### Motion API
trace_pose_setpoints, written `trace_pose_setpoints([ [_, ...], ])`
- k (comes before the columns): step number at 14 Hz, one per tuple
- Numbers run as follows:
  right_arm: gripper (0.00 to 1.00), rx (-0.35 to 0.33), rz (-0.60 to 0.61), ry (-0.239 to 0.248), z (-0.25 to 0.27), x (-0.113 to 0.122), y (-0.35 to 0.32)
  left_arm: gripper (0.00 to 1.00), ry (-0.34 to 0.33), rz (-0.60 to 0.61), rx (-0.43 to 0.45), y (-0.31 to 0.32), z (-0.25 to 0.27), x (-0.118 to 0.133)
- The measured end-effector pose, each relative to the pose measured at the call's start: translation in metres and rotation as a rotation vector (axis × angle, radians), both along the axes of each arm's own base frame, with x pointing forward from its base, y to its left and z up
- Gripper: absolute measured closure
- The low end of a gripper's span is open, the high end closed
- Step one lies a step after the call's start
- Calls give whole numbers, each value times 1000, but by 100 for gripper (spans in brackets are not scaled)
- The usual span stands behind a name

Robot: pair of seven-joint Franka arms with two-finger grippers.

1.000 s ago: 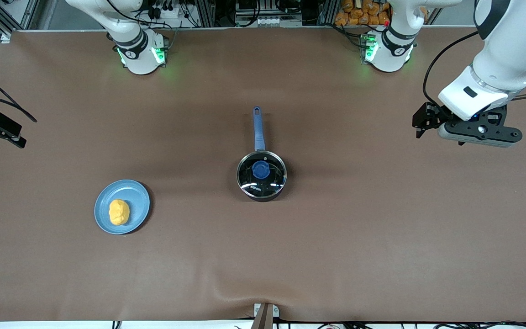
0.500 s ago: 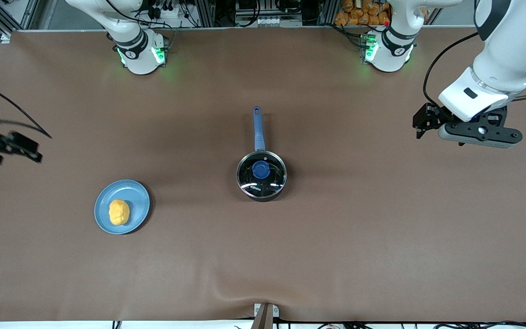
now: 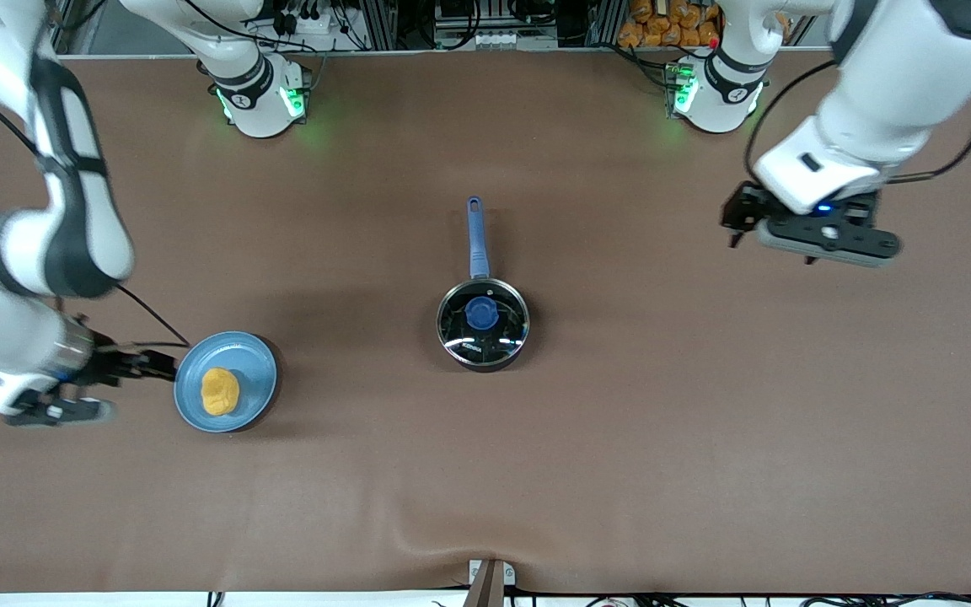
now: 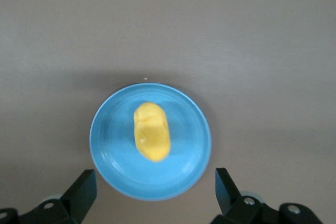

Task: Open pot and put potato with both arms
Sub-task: 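Grasp the potato with the right gripper while the left gripper grasps the lid knob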

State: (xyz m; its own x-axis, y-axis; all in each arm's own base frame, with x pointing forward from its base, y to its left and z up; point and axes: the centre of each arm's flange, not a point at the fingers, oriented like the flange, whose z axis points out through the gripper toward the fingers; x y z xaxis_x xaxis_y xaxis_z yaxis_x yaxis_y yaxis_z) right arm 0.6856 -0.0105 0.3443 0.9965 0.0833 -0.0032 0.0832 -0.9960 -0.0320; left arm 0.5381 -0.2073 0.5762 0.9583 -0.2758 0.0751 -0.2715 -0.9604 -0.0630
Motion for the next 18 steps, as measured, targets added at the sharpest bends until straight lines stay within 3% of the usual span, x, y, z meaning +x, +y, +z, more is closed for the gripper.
trace_pose_setpoints([
  [3,0,2,10,14,-53,6,9,0,20,68,-22,-92,-24,-14],
  [8,0,0,4,1,-112,-3,8,0,26,252,-51,-219,-88,-10],
  [14,0,2,7,26,-137,-7,10,0,-36,387,-113,-282,-151,-14],
  [15,7,2,10,26,-137,-7,12,0,-46,406,-127,-291,-161,-16],
  [18,41,2,21,25,-137,-7,20,0,-74,452,-170,-319,-199,-22],
])
